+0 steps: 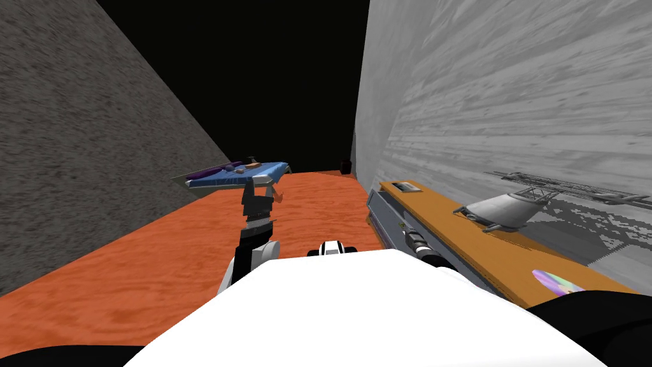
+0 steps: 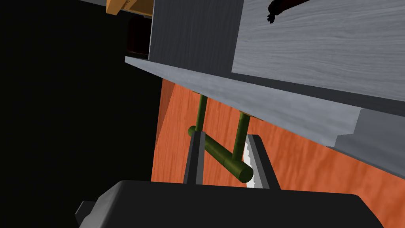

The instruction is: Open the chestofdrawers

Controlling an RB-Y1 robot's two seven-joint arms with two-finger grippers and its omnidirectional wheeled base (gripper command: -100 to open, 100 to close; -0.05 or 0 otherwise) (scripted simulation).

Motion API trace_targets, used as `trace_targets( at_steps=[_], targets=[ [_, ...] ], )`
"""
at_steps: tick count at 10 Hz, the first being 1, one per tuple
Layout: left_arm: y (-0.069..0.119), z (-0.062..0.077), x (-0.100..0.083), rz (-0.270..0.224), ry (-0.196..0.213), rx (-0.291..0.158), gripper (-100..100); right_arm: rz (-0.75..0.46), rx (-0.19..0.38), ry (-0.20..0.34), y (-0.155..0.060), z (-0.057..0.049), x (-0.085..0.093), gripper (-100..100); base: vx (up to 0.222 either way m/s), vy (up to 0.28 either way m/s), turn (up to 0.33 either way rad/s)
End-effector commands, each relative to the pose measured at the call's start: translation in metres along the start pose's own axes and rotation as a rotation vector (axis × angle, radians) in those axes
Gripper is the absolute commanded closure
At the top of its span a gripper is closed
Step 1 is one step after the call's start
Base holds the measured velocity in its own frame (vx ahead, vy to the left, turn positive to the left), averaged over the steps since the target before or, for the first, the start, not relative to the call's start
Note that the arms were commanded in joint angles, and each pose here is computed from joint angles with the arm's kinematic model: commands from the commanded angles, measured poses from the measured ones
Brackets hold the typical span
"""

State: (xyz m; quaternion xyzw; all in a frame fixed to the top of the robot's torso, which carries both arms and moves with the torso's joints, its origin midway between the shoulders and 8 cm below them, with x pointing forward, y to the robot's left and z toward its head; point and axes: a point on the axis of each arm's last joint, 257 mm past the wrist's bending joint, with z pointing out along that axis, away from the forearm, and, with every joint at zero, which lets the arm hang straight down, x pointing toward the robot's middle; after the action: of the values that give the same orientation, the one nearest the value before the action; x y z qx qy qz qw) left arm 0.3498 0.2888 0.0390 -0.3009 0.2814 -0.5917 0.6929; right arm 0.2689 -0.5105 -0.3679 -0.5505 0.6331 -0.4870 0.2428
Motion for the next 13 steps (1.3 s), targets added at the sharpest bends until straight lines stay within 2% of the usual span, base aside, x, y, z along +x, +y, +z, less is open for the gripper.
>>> trace_targets(
  at_steps=[1, 2, 3, 7, 10, 11, 13],
  targets=[
    [0.0, 0.0, 0.0, 0.0, 0.0, 0.0, 0, -0.004, -0.01, -0.003, 0.006, -0.004, -0.003, 100, 0.03, 0.217, -0.017],
    [0.0, 0.0, 0.0, 0.0, 0.0, 0.0, 0, -0.005, -0.013, -0.004, 0.008, -0.006, -0.005, 100, 0.031, 0.205, -0.015],
    [0.0, 0.0, 0.0, 0.0, 0.0, 0.0, 0, -0.011, 0.003, -0.007, -0.006, -0.006, 0.009, -100, 0.033, 0.123, -0.082],
    [0.0, 0.0, 0.0, 0.0, 0.0, 0.0, 0, -0.03, 0.014, -0.039, -0.035, -0.017, 0.034, -100, 0.059, 0.047, -0.102],
    [0.0, 0.0, 0.0, 0.0, 0.0, 0.0, 0, -0.034, 0.013, -0.042, -0.036, -0.018, 0.036, -100, 0.029, 0.036, -0.025],
    [0.0, 0.0, 0.0, 0.0, 0.0, 0.0, 0, -0.032, 0.011, -0.043, -0.036, -0.019, 0.035, 0, 0.0, 0.0, 0.0],
    [0.0, 0.0, 0.0, 0.0, 0.0, 0.0, 0, -0.031, 0.009, -0.045, -0.034, -0.019, 0.035, 0, 0.0, 0.0, 0.0]
  ],
)
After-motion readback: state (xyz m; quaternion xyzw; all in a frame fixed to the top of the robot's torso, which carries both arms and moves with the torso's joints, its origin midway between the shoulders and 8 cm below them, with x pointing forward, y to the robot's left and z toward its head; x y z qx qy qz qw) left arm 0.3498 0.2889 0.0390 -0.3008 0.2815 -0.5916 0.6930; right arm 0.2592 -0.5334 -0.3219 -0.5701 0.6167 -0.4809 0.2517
